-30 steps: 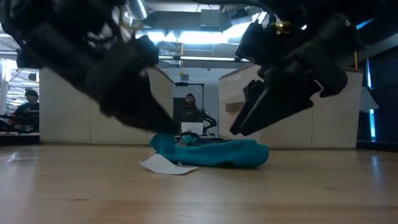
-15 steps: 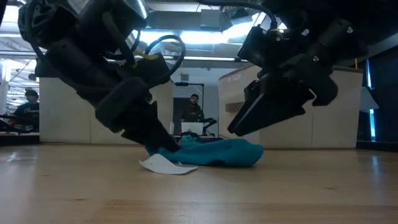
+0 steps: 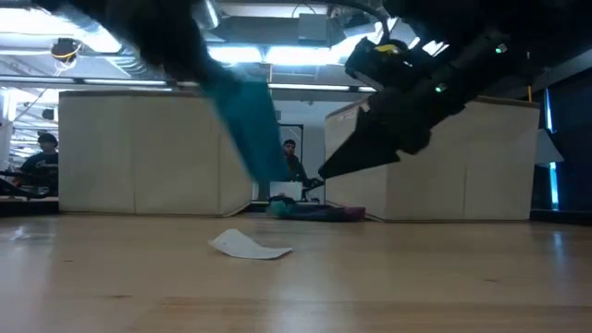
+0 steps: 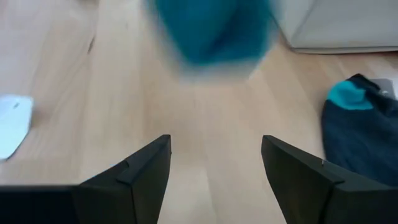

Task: Sort clothes
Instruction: Put the blue sock into the left brown laundry organizer

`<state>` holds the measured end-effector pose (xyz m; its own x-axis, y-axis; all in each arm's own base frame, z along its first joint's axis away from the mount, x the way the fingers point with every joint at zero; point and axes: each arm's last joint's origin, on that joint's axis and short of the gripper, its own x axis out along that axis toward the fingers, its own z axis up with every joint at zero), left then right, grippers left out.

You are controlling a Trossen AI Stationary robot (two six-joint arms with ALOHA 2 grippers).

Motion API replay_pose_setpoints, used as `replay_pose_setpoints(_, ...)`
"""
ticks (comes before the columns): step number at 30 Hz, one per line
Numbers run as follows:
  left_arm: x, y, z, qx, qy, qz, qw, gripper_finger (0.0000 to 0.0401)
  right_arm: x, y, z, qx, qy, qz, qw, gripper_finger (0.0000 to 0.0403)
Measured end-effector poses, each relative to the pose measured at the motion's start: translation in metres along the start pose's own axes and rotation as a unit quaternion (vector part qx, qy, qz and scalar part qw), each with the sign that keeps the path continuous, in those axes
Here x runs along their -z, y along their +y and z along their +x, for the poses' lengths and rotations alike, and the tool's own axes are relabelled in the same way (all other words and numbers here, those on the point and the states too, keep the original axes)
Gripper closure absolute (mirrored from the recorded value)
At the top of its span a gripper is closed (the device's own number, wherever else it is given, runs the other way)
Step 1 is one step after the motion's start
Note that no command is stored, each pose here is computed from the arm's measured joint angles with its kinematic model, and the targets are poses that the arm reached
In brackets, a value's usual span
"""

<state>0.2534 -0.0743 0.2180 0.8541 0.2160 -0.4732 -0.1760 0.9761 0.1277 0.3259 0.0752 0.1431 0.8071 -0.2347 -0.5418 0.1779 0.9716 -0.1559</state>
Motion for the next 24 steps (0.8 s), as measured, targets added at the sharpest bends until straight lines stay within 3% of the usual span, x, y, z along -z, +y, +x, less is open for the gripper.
replay_pose_setpoints(6, -0.037, 0.044, -0.061, -0.147, -0.117, 0.023, 0.982, 0.0388, -0.006, -0.010, 0.005, 0.001, -0.018, 0.028, 0.999, 0.0153)
replay_pose_setpoints(11, -0.047, 0.088, -0.098, -0.315, -0.130, 0.037, 0.939, 0.0391, -0.006, -0.010, 0.005, -0.004, -0.018, 0.031, 0.999, 0.0153)
replay_pose_setpoints(14, -0.047, 0.112, -0.110, -0.389, -0.113, 0.044, 0.913, 0.0382, -0.006, -0.010, 0.005, -0.004, -0.018, 0.031, 0.999, 0.0153)
replay_pose_setpoints(20, -0.035, 0.150, -0.110, -0.475, -0.076, 0.008, 0.877, 0.0361, -0.007, -0.012, 0.006, -0.005, -0.021, 0.028, 0.999, 0.0153)
replay_pose_setpoints(24, -0.023, 0.165, -0.103, -0.471, -0.050, -0.020, 0.880, 0.0337, -0.008, -0.013, 0.006, -0.005, -0.026, 0.034, 0.999, 0.0153)
